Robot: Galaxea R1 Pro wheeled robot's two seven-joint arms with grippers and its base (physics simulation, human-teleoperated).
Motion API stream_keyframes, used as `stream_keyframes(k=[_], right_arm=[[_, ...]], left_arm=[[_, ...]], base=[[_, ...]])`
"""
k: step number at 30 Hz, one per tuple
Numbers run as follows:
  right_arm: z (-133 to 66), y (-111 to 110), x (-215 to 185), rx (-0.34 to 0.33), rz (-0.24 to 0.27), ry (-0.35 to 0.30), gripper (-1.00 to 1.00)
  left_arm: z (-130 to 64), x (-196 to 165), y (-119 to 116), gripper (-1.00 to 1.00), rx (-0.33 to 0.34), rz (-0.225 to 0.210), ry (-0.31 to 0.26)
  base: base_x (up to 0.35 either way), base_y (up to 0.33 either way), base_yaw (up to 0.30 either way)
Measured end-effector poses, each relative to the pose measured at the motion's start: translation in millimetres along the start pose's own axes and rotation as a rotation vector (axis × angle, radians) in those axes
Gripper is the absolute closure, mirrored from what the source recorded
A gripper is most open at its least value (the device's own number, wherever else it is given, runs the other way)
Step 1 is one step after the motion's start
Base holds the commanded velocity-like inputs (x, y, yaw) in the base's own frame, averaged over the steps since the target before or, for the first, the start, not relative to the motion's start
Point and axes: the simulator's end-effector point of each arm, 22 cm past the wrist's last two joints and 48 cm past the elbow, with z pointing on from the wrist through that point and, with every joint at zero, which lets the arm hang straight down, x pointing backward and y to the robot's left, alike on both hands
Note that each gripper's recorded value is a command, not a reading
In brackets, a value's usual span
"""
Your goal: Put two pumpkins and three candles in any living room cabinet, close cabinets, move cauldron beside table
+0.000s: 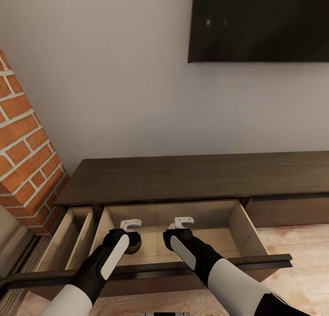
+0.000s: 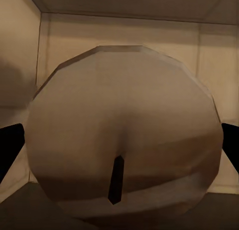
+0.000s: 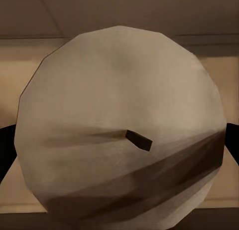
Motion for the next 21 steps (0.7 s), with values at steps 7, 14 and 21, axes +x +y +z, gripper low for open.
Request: stream_keyframes(k=[7,14,21], right_arm=[[11.6,0.5,12.4,-0.002,0.001,0.027,1.00],[16.4,0.5,16.8,-0.002,0.002,0.034,1.00],[19.6,0.7,19.5,-0.003,0.005,0.037,1.00]], left_arm=[[11.8,11.6,0.3,1.00,-0.002,0.001,0.030],[16.7,15.9,-0.1,1.00,-0.003,0.002,0.039],[19.6,19.0,-1.0,1.00,-0.003,0.005,0.046]], base=[[0.000,0.000,0.000],[0.000,0.000,0.000],[0.000,0.000,0.000]])
